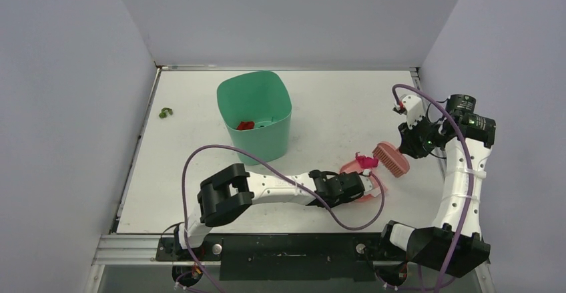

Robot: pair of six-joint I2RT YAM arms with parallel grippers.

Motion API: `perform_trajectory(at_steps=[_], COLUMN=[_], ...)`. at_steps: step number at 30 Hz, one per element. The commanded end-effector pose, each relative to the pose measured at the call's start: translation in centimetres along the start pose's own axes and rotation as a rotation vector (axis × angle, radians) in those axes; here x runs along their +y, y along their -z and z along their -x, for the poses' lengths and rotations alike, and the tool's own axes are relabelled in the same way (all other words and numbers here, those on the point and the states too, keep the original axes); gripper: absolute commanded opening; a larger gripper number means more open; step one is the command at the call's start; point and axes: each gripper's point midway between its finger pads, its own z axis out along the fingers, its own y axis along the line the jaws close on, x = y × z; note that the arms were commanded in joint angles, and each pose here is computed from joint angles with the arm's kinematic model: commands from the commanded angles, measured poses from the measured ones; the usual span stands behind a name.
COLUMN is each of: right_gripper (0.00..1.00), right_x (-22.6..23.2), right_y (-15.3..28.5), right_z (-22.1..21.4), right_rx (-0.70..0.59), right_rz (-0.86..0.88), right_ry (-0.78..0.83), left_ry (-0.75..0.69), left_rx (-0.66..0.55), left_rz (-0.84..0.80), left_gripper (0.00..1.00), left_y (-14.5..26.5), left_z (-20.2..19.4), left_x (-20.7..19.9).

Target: Sweep away the paper scraps from the table

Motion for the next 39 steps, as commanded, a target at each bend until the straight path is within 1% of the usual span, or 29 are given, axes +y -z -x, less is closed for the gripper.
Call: perform_trajectory(at_steps=[1,6,10,12,15,18,21,26,32,37,39], right_gripper=[0.05,0.05,0.05,0.05,0.05,0.05,0.05,0.05,0.05,0.05,0.05], right_x=[-0.7,-0.7,-0.9,-1.4,-2.6,-4.0,-5.3,-6.5,-8.8,-8.8,-8.6], right_y=[2.1,3.3,4.7,5.7,6.6,6.6,5.6,4.0,4.0,2.9,2.5], right_z=[1.0,1.4,2.0,2.3,2.6,2.5,2.1,2.0,2.8,3.0,2.9], right_rx=[-0.006,-0.022,-0.038,-0.041,-0.06,-0.082,-0.098,-0.126,-0.205,-0.219,-0.217], right_rz=[-0.092,-0.148,-0.207,-0.258,-0.358,-0.453,-0.488,-0.487,-0.573,-0.521,-0.498], right_ry=[0.025,0.026,0.03,0.036,0.043,0.023,-0.013,-0.062,-0.135,-0.171,-0.182], left_ry=[0.081,0.106,0.13,0.131,0.139,0.145,0.161,0.192,0.28,0.38,0.442], left_rx=[-0.183,-0.196,-0.183,-0.156,-0.15,-0.154,-0.162,-0.176,-0.204,-0.259,-0.299], left_rz=[0.056,0.082,0.095,0.1,0.101,0.111,0.126,0.138,0.154,0.133,0.112], left_gripper=[0.0,0.0,0.0,0.0,0.0,0.0,0.0,0.0,0.0,0.0,0.0], left_y=[2.7,2.8,3.0,3.5,4.9,6.4,8.1,11.7,16.1,20.2,22.2], left_z=[4.6,4.5,4.2,3.6,3.4,3.5,4.0,4.9,6.1,6.7,7.0], left_x=[2.1,2.8,3.4,3.6,3.9,4.5,5.3,6.5,8.3,10.6,12.0])
